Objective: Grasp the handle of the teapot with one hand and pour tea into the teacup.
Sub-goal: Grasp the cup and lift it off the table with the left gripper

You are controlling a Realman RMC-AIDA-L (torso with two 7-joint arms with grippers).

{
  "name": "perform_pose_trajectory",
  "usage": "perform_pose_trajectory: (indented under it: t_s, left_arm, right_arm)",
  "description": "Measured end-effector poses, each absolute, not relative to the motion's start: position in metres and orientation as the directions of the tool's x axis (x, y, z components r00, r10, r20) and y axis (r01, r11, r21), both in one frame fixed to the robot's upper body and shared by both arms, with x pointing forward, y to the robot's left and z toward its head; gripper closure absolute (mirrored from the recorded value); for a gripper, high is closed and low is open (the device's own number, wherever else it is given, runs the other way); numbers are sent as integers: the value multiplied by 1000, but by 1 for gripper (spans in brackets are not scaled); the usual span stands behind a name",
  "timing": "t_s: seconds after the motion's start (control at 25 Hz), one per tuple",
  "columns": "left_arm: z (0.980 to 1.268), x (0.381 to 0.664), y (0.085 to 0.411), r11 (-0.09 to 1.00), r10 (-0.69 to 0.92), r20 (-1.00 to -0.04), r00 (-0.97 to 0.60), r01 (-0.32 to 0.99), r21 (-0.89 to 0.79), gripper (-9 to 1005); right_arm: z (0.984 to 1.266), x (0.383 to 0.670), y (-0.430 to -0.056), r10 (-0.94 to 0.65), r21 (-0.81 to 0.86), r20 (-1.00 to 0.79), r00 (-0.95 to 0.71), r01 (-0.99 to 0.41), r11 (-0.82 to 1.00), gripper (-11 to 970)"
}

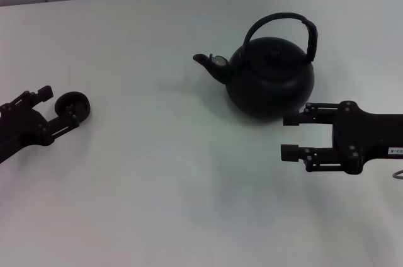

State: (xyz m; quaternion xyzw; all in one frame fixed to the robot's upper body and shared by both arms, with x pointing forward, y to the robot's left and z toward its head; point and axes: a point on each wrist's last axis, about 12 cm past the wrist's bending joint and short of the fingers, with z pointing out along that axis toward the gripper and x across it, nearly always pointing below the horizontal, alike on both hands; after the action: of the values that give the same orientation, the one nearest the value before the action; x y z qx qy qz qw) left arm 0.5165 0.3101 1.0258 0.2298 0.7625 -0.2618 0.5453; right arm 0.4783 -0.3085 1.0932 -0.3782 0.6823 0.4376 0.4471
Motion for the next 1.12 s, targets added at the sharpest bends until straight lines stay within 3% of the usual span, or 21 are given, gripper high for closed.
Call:
perform_pose_trajectory:
  t_s: [1.12]
  left_arm:
    - [1013,518,309,793,105,-927,-360,593,-140,155]
  right_arm:
    - [1092,476,-312,-127,262,-939,-320,-904,338,262]
